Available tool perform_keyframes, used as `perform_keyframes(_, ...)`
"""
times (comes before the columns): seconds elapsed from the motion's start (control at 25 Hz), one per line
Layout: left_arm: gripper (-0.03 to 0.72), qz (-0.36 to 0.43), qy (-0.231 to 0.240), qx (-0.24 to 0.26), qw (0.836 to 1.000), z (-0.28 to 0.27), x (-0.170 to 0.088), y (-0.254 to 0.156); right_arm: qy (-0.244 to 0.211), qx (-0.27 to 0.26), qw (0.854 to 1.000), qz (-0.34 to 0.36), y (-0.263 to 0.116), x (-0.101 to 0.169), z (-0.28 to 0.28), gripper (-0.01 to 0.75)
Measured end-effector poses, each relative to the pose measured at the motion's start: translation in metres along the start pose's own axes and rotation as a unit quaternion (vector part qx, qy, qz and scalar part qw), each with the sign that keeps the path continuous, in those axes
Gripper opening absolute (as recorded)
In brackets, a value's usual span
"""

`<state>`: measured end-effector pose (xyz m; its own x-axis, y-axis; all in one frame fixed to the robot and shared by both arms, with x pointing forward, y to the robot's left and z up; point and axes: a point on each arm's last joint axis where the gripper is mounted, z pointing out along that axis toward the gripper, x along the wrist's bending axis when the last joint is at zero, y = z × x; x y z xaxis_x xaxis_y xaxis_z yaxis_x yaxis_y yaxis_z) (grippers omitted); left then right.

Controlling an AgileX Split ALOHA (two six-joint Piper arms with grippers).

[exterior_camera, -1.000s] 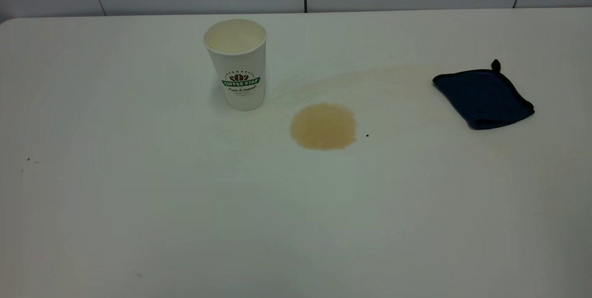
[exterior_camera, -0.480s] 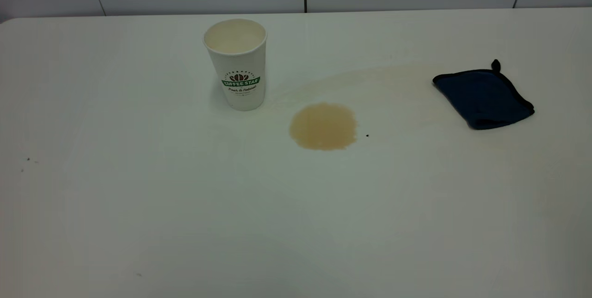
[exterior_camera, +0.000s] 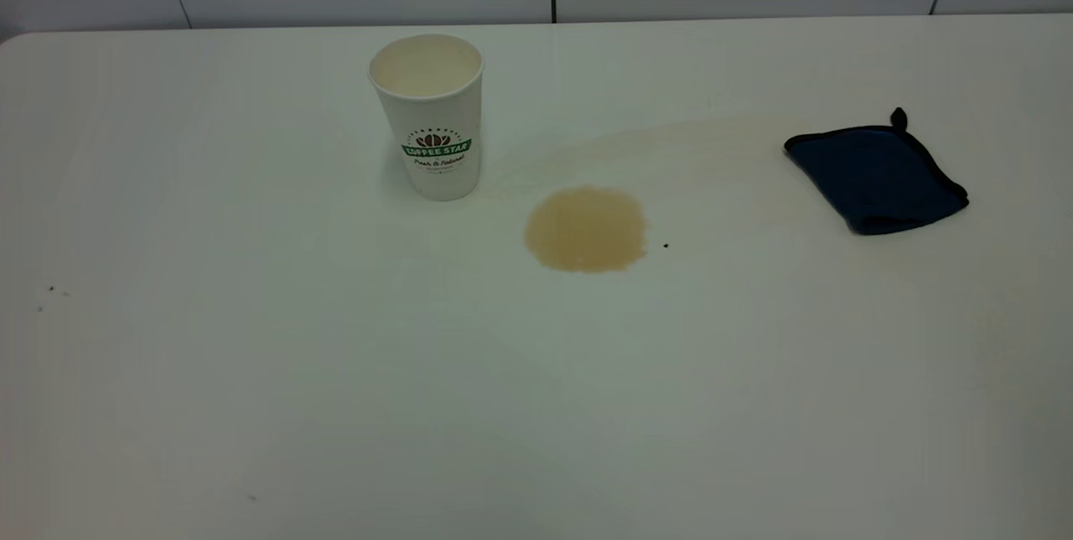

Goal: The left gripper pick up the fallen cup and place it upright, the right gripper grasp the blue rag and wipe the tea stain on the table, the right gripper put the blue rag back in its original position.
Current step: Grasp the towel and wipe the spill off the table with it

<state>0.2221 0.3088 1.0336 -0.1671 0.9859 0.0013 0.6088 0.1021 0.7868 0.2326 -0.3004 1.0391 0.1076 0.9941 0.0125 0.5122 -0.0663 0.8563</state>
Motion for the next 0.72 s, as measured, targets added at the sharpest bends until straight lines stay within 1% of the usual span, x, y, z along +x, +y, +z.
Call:
perform_keyframes(0.48,0.237,0.0,0.0,0.0,1.0,0.0,0.0,0.0,-0.001,0.0,1.0,-0.001,0.0,-0.0002,0.0,0.24)
perform_keyframes(0.64,0.237,0.0,0.0,0.0,1.0,0.0,0.0,0.0,0.006,0.0,1.0,0.015,0.0,0.001,0.0,0.24)
perform_keyframes(0.72,0.237,0.0,0.0,0.0,1.0,0.0,0.0,0.0,0.007,-0.011,1.0,0.017,0.0031,0.0012,-0.0027,0.252)
